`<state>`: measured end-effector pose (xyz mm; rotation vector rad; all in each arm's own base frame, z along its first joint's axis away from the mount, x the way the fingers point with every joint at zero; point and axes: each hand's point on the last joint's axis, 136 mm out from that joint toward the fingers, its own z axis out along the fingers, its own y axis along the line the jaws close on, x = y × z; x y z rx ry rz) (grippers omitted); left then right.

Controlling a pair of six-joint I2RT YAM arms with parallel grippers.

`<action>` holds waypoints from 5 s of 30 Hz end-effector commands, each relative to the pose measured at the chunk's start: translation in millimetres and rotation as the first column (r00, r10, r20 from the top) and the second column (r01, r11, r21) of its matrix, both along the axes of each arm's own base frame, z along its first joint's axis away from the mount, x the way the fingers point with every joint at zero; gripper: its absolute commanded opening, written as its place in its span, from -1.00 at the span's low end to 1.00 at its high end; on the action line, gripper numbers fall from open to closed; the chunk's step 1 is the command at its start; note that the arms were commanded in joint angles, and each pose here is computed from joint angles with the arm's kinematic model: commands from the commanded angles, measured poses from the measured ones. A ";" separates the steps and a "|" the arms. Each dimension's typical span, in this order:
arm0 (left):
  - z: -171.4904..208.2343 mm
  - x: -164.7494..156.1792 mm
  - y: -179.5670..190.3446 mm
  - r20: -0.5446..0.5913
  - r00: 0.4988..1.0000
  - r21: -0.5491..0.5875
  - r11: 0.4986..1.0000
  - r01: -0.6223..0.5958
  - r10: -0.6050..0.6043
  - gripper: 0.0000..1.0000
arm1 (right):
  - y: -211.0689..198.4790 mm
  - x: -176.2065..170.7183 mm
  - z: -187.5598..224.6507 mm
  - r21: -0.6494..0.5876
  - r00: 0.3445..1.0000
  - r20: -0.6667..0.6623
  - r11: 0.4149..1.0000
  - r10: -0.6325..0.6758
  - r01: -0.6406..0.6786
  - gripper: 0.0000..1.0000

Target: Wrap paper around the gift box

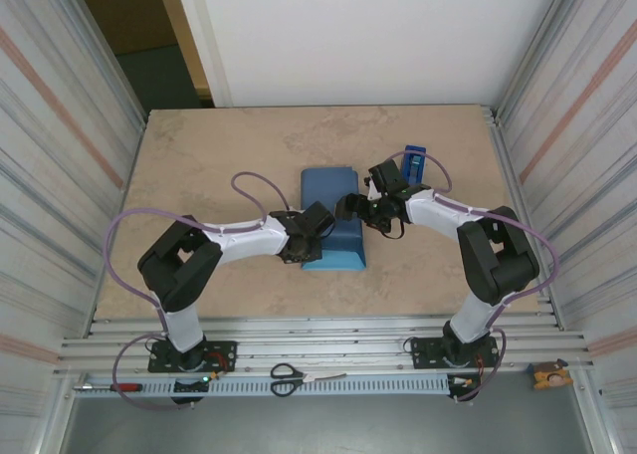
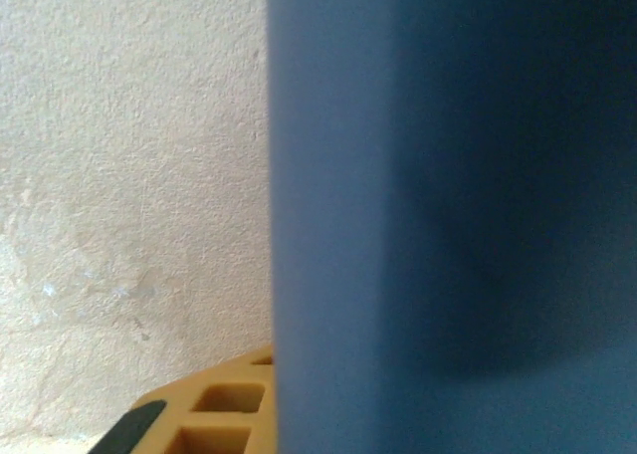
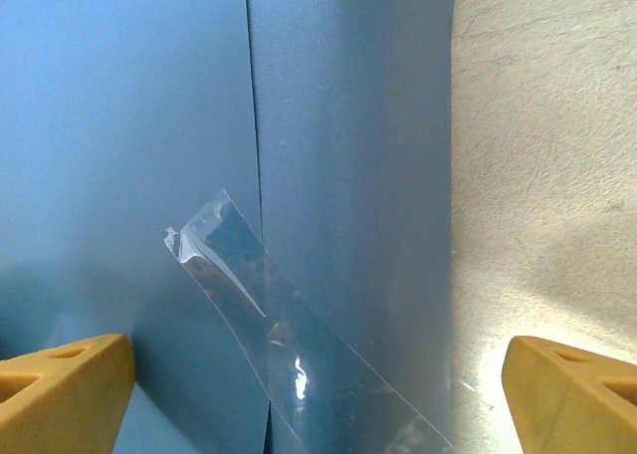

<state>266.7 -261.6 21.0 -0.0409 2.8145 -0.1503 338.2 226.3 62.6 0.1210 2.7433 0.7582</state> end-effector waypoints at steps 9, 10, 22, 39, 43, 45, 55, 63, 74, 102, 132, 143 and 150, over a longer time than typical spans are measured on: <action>7.6 11.5 -1.9 0.026 1.000 -0.028 1.000 0.008 -0.008 -0.96 | -18.3 -22.2 -33.5 -0.134 0.994 -0.107 0.991 0.009 -0.024 0.86; 7.3 11.2 -1.8 0.024 1.000 -0.026 1.000 0.011 -0.010 -1.00 | -18.3 -22.2 -33.5 -0.134 0.994 -0.107 0.991 0.010 -0.024 0.86; 11.6 0.1 2.4 -0.012 0.998 0.013 0.998 0.066 -0.066 -0.70 | -20.3 -24.1 -35.3 -0.149 0.994 -0.112 0.989 0.007 -0.023 0.86; 3.8 -19.4 10.3 -0.069 0.992 0.046 0.993 0.110 -0.107 -1.00 | -20.2 -24.9 -34.9 -0.157 0.994 -0.113 0.987 0.007 -0.025 0.87; 3.9 -25.5 10.5 -0.086 0.990 0.049 0.992 0.120 -0.115 -0.50 | -21.0 -25.1 -35.2 -0.160 0.993 -0.114 0.987 0.006 -0.024 0.87; 2.0 -29.9 10.7 -0.095 0.988 0.048 0.991 0.123 -0.118 -0.43 | -21.0 -25.2 -35.3 -0.161 0.993 -0.114 0.987 0.006 -0.025 0.87; 9.7 -30.6 15.3 -0.074 0.991 0.060 0.991 0.119 -0.114 -0.71 | -21.1 -25.5 -34.8 -0.164 0.993 -0.114 0.986 0.005 -0.023 0.87; 34.0 -14.8 7.8 0.040 0.993 0.011 0.994 0.107 -0.107 -0.35 | -21.1 -25.8 -33.8 -0.167 0.993 -0.115 0.986 0.005 -0.024 0.88; 30.5 9.0 8.1 0.066 0.994 0.056 0.995 0.083 -0.087 -0.52 | -22.1 -26.0 -33.2 -0.170 0.993 -0.114 0.985 0.003 -0.022 0.88; 11.7 16.1 11.7 0.044 0.995 0.089 0.993 0.081 -0.085 -0.97 | -22.0 -28.1 -34.9 -0.173 0.993 -0.120 0.985 0.008 -0.029 0.89; 7.7 -18.1 23.6 -0.041 0.995 0.072 0.993 0.096 -0.093 -0.42 | -23.7 -27.9 -33.1 -0.181 0.993 -0.117 0.983 0.004 -0.025 0.89; 7.6 -26.5 21.0 -0.048 0.992 0.063 0.991 0.122 -0.119 -0.59 | -24.2 -29.1 -33.6 -0.186 0.993 -0.121 0.982 0.004 -0.027 0.89; 8.7 -34.9 22.2 -0.065 0.987 0.068 0.987 0.149 -0.144 -0.98 | -24.7 -28.7 -33.8 -0.187 0.993 -0.120 0.982 0.001 -0.024 0.90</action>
